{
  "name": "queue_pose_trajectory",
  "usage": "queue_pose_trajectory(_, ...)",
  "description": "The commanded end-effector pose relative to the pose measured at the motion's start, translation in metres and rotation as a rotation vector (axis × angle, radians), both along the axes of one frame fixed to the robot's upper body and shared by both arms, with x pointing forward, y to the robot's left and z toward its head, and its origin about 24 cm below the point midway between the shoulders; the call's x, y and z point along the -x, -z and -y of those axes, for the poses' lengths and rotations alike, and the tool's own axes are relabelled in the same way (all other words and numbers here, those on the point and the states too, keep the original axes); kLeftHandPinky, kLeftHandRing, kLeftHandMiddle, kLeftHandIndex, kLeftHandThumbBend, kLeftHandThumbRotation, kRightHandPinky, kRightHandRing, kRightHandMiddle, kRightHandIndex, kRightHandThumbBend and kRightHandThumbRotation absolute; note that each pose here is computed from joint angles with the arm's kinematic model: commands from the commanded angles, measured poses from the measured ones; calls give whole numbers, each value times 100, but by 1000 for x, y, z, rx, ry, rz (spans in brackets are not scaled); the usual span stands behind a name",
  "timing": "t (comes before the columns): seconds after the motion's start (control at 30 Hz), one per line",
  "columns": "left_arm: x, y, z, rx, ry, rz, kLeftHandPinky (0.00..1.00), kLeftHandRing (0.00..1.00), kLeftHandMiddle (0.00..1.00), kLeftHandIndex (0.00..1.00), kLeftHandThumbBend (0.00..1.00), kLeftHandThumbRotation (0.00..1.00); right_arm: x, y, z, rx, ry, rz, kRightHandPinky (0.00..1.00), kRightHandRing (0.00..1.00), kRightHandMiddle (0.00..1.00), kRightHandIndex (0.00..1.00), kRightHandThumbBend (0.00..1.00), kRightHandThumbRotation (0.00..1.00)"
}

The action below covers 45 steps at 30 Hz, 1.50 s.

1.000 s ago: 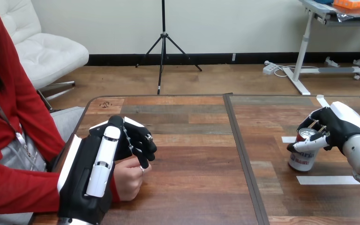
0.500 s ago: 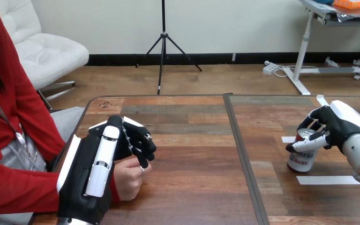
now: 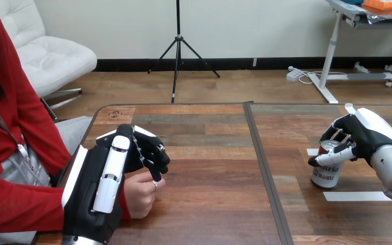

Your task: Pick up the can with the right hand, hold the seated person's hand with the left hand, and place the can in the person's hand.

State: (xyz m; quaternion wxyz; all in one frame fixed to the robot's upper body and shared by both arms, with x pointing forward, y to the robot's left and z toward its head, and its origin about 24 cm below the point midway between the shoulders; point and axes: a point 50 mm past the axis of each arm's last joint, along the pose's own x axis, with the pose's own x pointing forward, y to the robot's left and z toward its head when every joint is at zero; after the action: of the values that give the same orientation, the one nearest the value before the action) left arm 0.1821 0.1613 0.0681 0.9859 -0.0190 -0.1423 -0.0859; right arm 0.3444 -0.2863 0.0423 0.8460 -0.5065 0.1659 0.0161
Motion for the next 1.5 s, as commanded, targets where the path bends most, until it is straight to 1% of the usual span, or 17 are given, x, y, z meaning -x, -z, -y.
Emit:
queue_pose_trajectory(0.0,-10,-15,-1,-10,-7,96,27,36,40,39,12,100,-20,-39,-4,19,-44,128,36,41,47,50,73,0)
queue_pose_trajectory(0.17,-10,-16,-4,-80,-24,123,28,37,41,40,11,100,-20,-41,-5,19,-59,138,37,42,48,50,72,0)
queue_pose_trajectory(0.37,-11,-18,-7,-192,-69,162,30,39,42,41,9,100,-21,-44,-6,30,-80,149,37,41,47,50,71,0)
queue_pose_trajectory(0.5,-13,-21,-11,-282,-90,189,31,40,43,42,9,100,-22,-49,-7,36,-108,175,35,40,47,51,70,0)
queue_pose_trajectory(0.57,-13,-22,-12,-302,-97,189,32,40,44,42,11,100,-23,-50,-7,37,-111,180,35,39,46,51,69,0)
queue_pose_trajectory(0.63,-14,-25,-16,-387,-116,200,33,41,45,43,14,100,-24,-54,-8,39,-122,192,34,39,46,51,69,0)
queue_pose_trajectory(0.67,-14,-25,-17,-411,-122,203,34,43,46,45,18,95,-25,-55,-9,39,-125,195,34,39,46,51,69,0)
queue_pose_trajectory(0.73,-14,-28,-19,-475,-134,209,36,44,48,46,24,91,-26,-59,-10,40,-136,204,34,39,46,51,68,0)
queue_pose_trajectory(0.8,-14,-31,-21,-524,-147,218,37,46,49,48,30,83,-27,-62,-10,39,-148,213,34,39,46,52,68,0)
queue_pose_trajectory(0.87,-14,-33,-22,-558,-159,226,38,48,51,50,40,74,-27,-64,-11,39,-157,220,34,39,46,52,68,0)
queue_pose_trajectory(0.9,-14,-36,-23,-596,-168,234,39,48,52,50,43,70,-27,-67,-12,44,-171,232,34,39,46,52,67,0)
queue_pose_trajectory(0.93,-14,-37,-23,-620,-173,239,40,50,54,52,52,62,-27,-68,-12,48,-180,239,35,39,46,52,68,0)
queue_pose_trajectory(0.97,-14,-38,-23,-636,-178,242,40,51,55,53,56,60,-27,-69,-12,50,-187,244,35,39,46,52,68,0)
queue_pose_trajectory(1.0,-14,-40,-24,-677,-185,243,41,51,55,53,58,57,-27,-70,-13,53,-198,254,35,39,46,52,68,0)
queue_pose_trajectory(1.2,-13,-48,-29,-817,-209,234,44,58,63,59,78,50,-27,-77,-14,53,-229,276,35,38,45,52,68,0)
queue_pose_trajectory(1.23,-14,-50,-29,-835,-210,237,46,60,65,61,83,49,-27,-78,-14,53,-234,278,34,38,45,52,68,0)
queue_pose_trajectory(1.47,-17,-55,-32,-941,-224,254,47,62,67,65,95,43,-28,-83,-17,55,-258,296,34,37,45,51,68,0)
